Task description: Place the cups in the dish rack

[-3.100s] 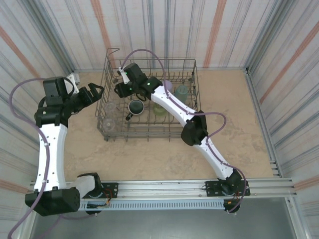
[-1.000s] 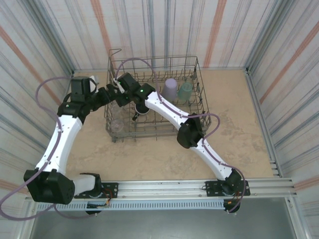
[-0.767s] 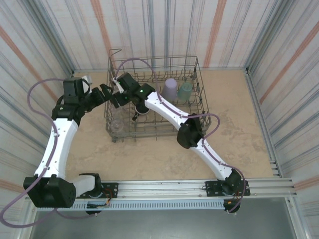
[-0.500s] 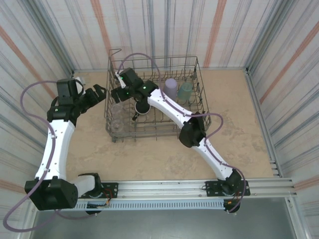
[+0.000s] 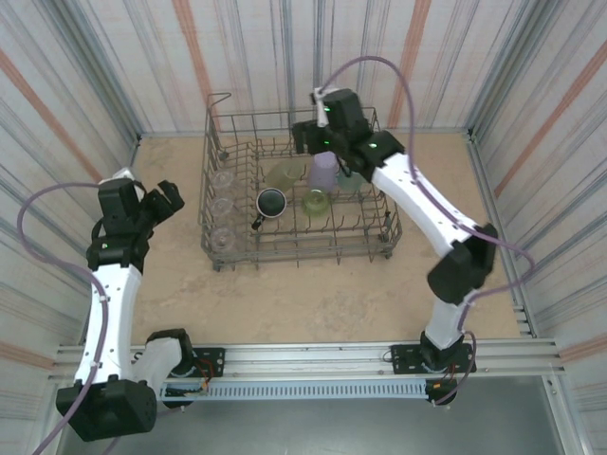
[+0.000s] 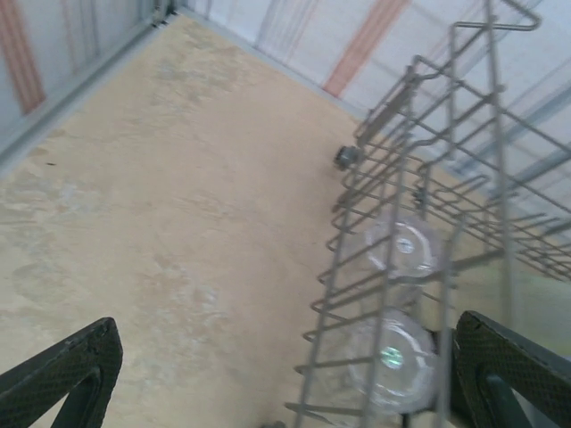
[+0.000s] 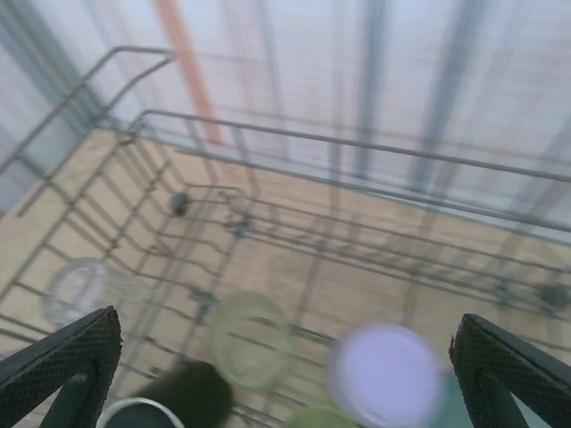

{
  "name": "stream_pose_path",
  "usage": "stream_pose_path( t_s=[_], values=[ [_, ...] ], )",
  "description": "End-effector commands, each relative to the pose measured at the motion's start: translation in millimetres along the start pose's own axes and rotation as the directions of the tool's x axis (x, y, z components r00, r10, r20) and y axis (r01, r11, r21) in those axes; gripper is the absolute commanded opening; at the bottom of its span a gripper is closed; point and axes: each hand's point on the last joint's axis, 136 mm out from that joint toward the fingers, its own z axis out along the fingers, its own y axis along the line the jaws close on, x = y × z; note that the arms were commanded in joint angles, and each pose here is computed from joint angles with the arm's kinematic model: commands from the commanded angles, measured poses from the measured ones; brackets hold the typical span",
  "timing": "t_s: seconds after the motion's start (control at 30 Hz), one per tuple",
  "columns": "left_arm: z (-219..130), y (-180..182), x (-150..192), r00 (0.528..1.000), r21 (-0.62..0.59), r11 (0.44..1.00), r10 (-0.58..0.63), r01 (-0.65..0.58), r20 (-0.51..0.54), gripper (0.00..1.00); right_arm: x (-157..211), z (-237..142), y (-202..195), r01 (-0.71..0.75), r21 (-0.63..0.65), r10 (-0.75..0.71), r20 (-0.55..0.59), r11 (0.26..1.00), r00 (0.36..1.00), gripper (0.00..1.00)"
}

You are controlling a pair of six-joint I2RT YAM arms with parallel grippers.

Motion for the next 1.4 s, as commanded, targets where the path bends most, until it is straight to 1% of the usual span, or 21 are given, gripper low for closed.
stream_pose_path(
  t_s=[0.0,0.13,0.23,0.3,0.4,0.47,0.57,0.6,0.63,0.7,0.77,0.87,0.9,1.0,1.03,1.1,1.13,1.17,1.23,1.27,1.37],
  values=[
    [7,25,-2,0.992,-0.106,0.993,0.070,-0.059,0.103,0.99,5,-33,-60,-0.055,0.116,0.048,0.068,0.992,0.997,0.99],
    [26,40,23,0.986,-0.118,0.991,0.085,-0.068,0.141,0.99,45,-71,-139,-0.124,0.287,0.107,0.072,0.950,0.992,0.99],
    [49,48,41,0.981,-0.108,0.992,0.091,-0.073,0.174,0.99,91,-89,-185,-0.128,0.402,0.119,0.046,0.907,0.992,0.99],
    [62,59,53,0.981,-0.145,0.986,0.106,-0.082,0.163,0.99,123,-98,-206,-0.139,0.444,0.136,0.039,0.885,0.990,0.99],
    [78,64,66,0.974,-0.175,0.973,0.176,-0.150,0.146,0.98,162,-106,-226,-0.172,0.445,0.154,0.077,0.879,0.985,0.99],
    [82,61,69,0.959,-0.177,0.963,0.234,-0.205,0.161,0.99,176,-113,-237,-0.160,0.484,0.099,0.148,0.860,0.984,0.99],
    [87,62,74,0.944,-0.168,0.958,0.264,-0.233,0.199,0.99,200,-116,-245,-0.122,0.511,-0.014,0.254,0.851,0.967,0.99],
    [90,61,76,0.939,-0.164,0.956,0.274,-0.243,0.206,0.99,208,-119,-254,-0.169,0.534,0.006,0.293,0.828,0.956,0.99],
    [93,61,78,0.935,-0.157,0.954,0.285,-0.256,0.209,0.99,220,-120,-265,-0.219,0.554,0.056,0.295,0.803,0.954,0.99],
    [101,58,81,0.930,-0.141,0.950,0.303,-0.278,0.208,0.99,237,-111,-280,-0.260,0.569,0.141,0.245,0.780,0.959,0.99],
    [108,51,81,0.927,-0.111,0.947,0.319,-0.302,0.197,0.99,247,-97,-285,-0.259,0.570,0.159,0.220,0.780,0.963,0.99],
    [117,46,81,0.922,-0.094,0.946,0.322,-0.309,0.215,0.99,257,-82,-291,-0.267,0.561,0.132,0.269,0.784,0.954,0.99],
    [121,43,83,0.920,-0.075,0.947,0.321,-0.312,0.223,0.99,259,-78,-291,-0.250,0.569,0.117,0.260,0.783,0.958,0.99],
    [130,25,90,0.897,-0.060,0.915,0.404,-0.400,0.181,0.99,266,-66,-295,-0.252,0.557,0.135,0.242,0.792,0.961,0.99],
    [135,18,93,0.882,-0.050,0.900,0.435,-0.434,0.180,0.99,263,-63,-294,-0.244,0.544,0.113,0.264,0.803,0.958,0.99],
    [146,2,105,0.853,0.006,0.864,0.496,-0.503,0.159,0.99,272,-54,-286,-0.217,0.506,0.117,0.222,0.835,0.968,0.99],
    [149,-1,104,0.840,0.010,0.853,0.512,-0.522,0.179,0.99,271,-52,-285,-0.208,0.505,0.097,0.238,0.838,0.966,0.99],
    [148,2,111,0.848,0.028,0.857,0.505,-0.515,0.159,0.99,273,-49,-287,-0.200,0.516,0.085,0.239,0.833,0.967,0.99],
    [148,1,111,0.845,0.030,0.855,0.505,-0.517,0.173,0.99,278,-45,-292,-0.212,0.543,0.142,0.169,0.812,0.975,0.99],
    [148,1,112,0.846,0.027,0.855,0.507,-0.518,0.166,0.99,271,-45,-291,-0.206,0.535,0.110,0.206,0.819,0.972,0.99],
    [148,1,112,0.847,0.030,0.855,0.506,-0.517,0.165,0.99,276,-44,-291,-0.199,0.545,0.118,0.179,0.815,0.977,0.99]
  ],
)
